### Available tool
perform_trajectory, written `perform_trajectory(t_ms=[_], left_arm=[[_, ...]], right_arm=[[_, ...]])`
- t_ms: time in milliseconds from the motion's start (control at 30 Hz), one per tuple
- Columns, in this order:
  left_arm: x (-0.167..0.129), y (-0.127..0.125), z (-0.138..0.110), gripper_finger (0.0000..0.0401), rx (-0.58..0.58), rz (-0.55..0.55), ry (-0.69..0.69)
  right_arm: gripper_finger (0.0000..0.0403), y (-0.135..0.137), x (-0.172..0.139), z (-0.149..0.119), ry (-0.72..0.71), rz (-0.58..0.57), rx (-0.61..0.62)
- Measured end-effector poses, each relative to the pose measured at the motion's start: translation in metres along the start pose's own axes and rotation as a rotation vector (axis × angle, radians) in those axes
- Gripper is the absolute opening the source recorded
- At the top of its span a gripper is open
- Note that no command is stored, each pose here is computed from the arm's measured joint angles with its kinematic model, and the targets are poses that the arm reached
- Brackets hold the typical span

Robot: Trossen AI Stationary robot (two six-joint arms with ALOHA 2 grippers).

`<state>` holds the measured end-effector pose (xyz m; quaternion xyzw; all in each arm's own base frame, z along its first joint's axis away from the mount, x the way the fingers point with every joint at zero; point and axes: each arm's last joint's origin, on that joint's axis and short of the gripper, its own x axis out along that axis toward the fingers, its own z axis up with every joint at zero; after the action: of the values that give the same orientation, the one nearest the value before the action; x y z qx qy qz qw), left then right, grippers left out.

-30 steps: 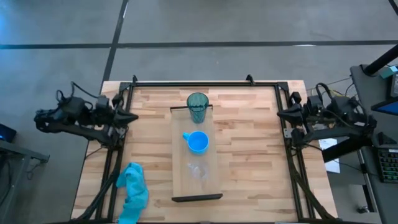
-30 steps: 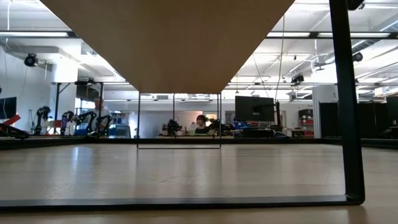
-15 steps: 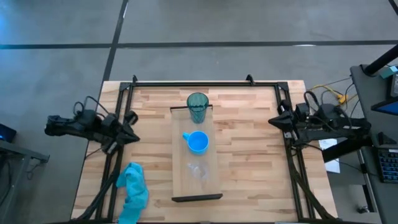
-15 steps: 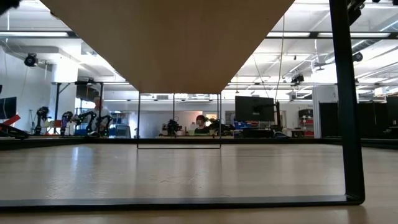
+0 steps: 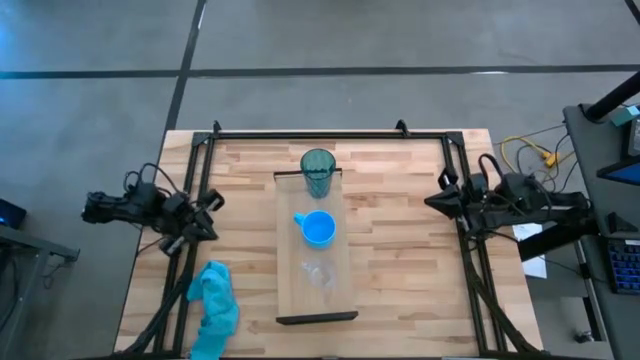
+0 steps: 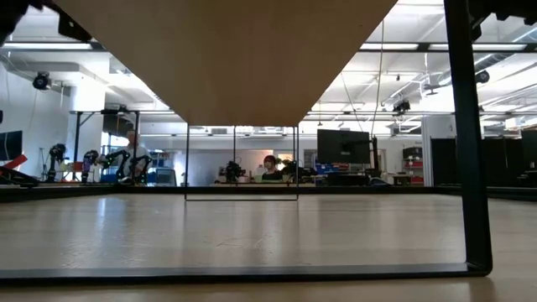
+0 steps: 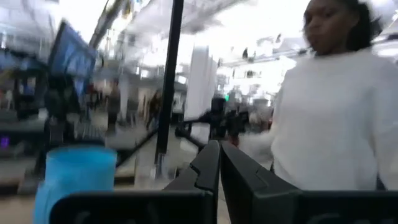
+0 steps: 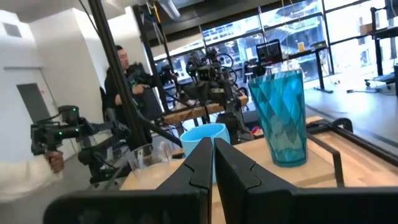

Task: Stack small to large cups/mugs on shelf
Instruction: Return to Home Position

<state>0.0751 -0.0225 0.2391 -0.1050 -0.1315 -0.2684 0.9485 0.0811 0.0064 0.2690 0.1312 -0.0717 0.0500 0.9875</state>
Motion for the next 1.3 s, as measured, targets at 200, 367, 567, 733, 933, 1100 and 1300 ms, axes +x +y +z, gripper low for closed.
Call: perform_trajectory(t_ms=[200, 367, 567, 733, 933, 1100, 1300], left_arm=[[0.002, 0.003, -0.007, 0.0, -0.021, 0.028, 0.055], [0.001, 0.002, -0.007, 0.0, 0.05, 0.025, 0.05], [0.001, 0.005, -0.013, 0.0, -0.004, 0.067, 0.057], [0.001, 0.009, -0.023, 0.0, -0.007, 0.12, 0.042], [0.0, 0.013, -0.036, 0.0, -0.008, 0.119, -0.013], [-0.001, 0.015, -0.045, 0.0, -0.051, 0.12, -0.006], [-0.001, 0.015, -0.045, 0.0, -0.058, 0.105, 0.0]], right_arm=[[0.0009, -0.005, -0.008, -0.02, -0.053, 0.016, 0.051], [0.0009, -0.009, -0.008, -0.033, -0.088, 0.032, 0.078], [0.0009, -0.01, -0.005, -0.04, -0.071, 0.027, 0.085], [0.0009, -0.011, -0.006, -0.041, -0.088, 0.03, 0.058], [0.0009, -0.014, -0.004, -0.052, -0.059, 0.015, 0.067], [0.0009, -0.017, -0.002, -0.062, -0.049, -0.019, 0.083], [0.0009, -0.02, -0.001, -0.071, -0.062, -0.015, 0.053]])
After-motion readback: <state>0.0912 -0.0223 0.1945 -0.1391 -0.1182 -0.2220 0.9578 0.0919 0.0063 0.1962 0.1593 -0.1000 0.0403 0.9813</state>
